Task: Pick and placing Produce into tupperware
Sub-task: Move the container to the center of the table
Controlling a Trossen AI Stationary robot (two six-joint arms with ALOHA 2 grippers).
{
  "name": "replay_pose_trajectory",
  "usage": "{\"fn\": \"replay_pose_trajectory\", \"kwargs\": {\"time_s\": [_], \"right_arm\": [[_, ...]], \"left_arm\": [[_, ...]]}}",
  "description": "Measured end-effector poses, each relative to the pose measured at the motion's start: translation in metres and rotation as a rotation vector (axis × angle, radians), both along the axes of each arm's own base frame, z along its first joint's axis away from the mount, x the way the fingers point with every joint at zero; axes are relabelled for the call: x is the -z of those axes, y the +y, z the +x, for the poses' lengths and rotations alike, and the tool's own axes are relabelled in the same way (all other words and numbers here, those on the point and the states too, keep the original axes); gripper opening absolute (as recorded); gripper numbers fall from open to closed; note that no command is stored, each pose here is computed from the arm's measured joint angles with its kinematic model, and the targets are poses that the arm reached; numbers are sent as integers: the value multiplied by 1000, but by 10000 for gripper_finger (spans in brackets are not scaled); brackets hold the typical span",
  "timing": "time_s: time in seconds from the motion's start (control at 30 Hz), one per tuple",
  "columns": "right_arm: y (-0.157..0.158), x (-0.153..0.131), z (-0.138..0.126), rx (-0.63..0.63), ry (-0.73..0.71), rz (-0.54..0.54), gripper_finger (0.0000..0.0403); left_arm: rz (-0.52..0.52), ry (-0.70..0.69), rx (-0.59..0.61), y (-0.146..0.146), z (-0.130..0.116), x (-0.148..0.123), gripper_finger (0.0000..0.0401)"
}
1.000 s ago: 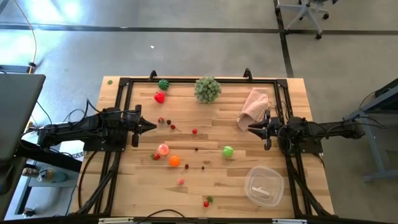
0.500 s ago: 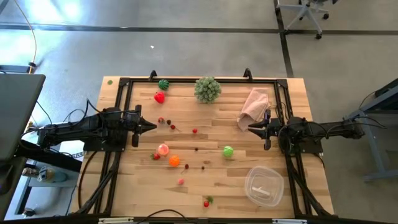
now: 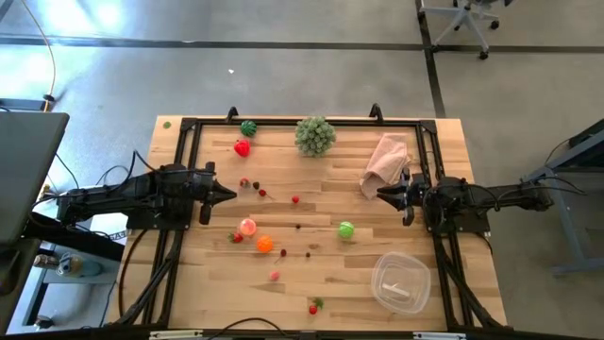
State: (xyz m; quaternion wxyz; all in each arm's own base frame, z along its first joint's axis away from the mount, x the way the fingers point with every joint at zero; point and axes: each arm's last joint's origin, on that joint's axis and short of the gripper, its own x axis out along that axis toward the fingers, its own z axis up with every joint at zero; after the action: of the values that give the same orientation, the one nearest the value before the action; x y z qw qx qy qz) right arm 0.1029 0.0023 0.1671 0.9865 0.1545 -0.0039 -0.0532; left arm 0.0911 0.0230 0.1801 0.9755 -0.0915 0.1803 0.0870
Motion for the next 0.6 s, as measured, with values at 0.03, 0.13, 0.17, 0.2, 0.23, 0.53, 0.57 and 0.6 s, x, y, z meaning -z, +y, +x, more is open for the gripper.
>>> {"fn": "replay_pose_trajectory", "kwargs": {"time_s": [0.03, 0.13, 0.17, 0.2, 0.23, 0.53, 0.57, 0.6], "right_arm": [[0, 0, 0, 0, 0, 4, 68], [0, 0, 0, -3, 0, 5, 68], [0, 0, 0, -4, 0, 5, 68], [0, 0, 0, -4, 0, 4, 68], [0, 0, 0, -4, 0, 4, 68], [0, -1, 0, -3, -9, 3, 68], [0, -1, 0, -3, -12, 2, 68], [0, -2, 0, -3, -19, 2, 68]], "left_arm": [[-7, 14, -1, 0, 0, 1, 14], [-50, 53, -10, -1, -2, 5, 14], [-87, 54, -21, -1, -2, 6, 14], [-114, 44, -33, -1, -2, 5, 14], [-126, 32, -40, -1, -1, 4, 14], [-38, -57, -42, 1, 2, -5, 14], [-26, -71, -43, 1, 2, -6, 14], [-21, -82, -46, 2, 3, -7, 14]]}}
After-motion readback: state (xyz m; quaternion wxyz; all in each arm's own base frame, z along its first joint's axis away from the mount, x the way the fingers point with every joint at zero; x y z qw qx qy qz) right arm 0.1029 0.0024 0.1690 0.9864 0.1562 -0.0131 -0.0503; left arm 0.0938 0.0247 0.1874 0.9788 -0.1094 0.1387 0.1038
